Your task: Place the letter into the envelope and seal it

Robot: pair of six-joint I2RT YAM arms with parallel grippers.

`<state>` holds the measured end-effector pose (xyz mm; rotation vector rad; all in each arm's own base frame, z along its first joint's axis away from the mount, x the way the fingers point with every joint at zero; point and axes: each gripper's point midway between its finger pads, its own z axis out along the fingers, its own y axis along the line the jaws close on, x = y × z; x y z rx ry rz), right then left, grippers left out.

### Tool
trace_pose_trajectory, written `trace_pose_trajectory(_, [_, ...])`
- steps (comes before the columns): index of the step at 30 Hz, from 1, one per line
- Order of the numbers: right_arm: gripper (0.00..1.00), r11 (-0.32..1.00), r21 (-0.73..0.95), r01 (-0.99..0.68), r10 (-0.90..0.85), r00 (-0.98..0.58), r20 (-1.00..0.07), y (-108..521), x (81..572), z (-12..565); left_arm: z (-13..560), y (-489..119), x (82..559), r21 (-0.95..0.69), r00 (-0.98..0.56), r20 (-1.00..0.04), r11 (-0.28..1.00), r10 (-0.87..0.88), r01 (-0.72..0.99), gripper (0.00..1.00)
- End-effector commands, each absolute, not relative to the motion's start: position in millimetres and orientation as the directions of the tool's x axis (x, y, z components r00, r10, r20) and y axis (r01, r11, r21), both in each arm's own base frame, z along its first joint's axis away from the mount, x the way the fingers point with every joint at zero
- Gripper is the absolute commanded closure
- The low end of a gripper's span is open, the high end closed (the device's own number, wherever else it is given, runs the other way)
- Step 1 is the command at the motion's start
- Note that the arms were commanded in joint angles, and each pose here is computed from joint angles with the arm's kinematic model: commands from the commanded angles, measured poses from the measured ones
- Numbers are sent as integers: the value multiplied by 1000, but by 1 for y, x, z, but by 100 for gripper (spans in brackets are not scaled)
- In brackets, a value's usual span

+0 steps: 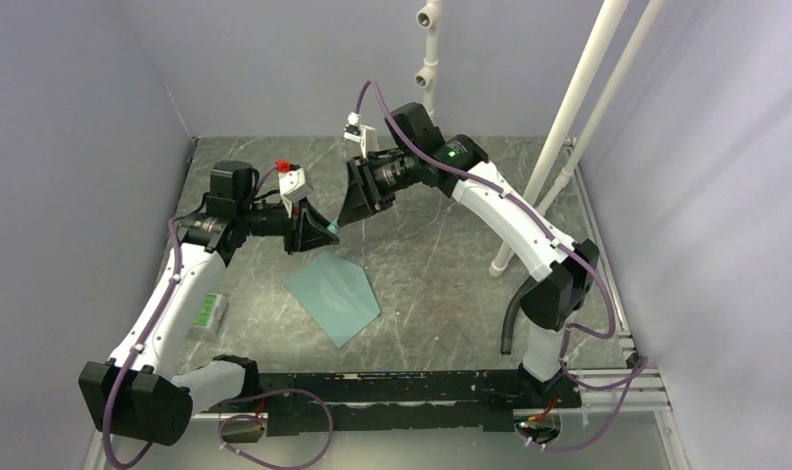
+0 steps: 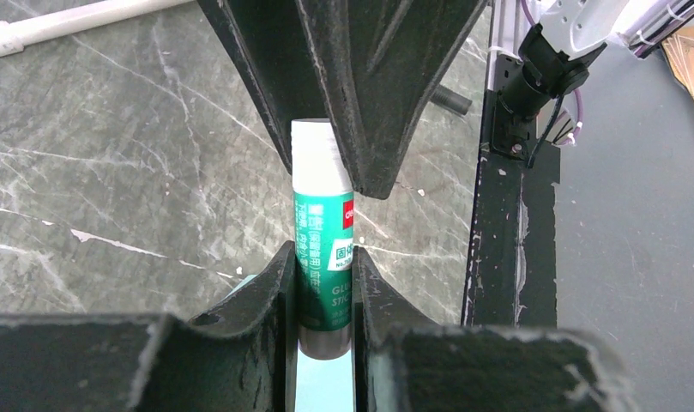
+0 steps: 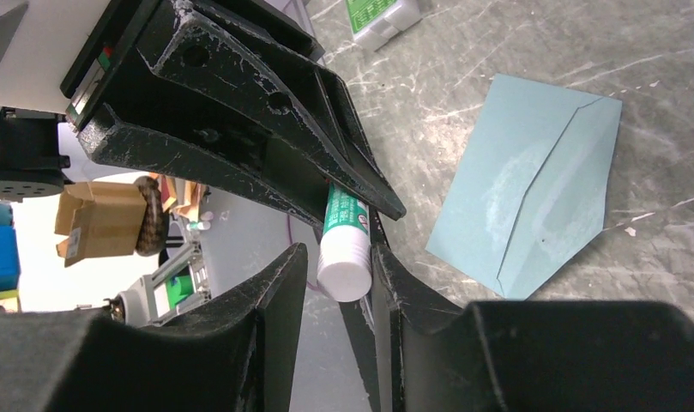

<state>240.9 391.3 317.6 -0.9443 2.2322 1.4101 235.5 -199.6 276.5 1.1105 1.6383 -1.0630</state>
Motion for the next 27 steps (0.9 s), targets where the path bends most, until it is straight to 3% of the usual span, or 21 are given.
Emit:
trace_pose_trajectory(1, [63,217,665,-714,-342,-694,-634,398,237,336,290,-203,232,-110,-151,-968,204,199,973,98])
trace_pose_trajectory(8, [64,218,670,-710,-333,-699,-633,401,240,335,290,-203,231,-115,-155,-968,197,199,974,98])
trace_pose_trajectory(11, [79,200,674,-711,-329,-697,-637,402,238,339,290,-203,231,-116,-156,-968,199,197,973,97])
trace_pose_trajectory(12, [97,196,674,-712,-328,-696,-639,402,238,340,290,-203,231,-116,-155,-968,199,197,973,98])
trace_pose_trajectory(13, [100,198,673,-713,-326,-695,-641,402,238,341,289,-203,231,-116,-156,-968,200,199,973,98])
trace_pose_trajectory(27, [100,197,687,-700,-200,-714,-671,353,260,381,266,-202,218,-192,-229,-950,180,212,965,97])
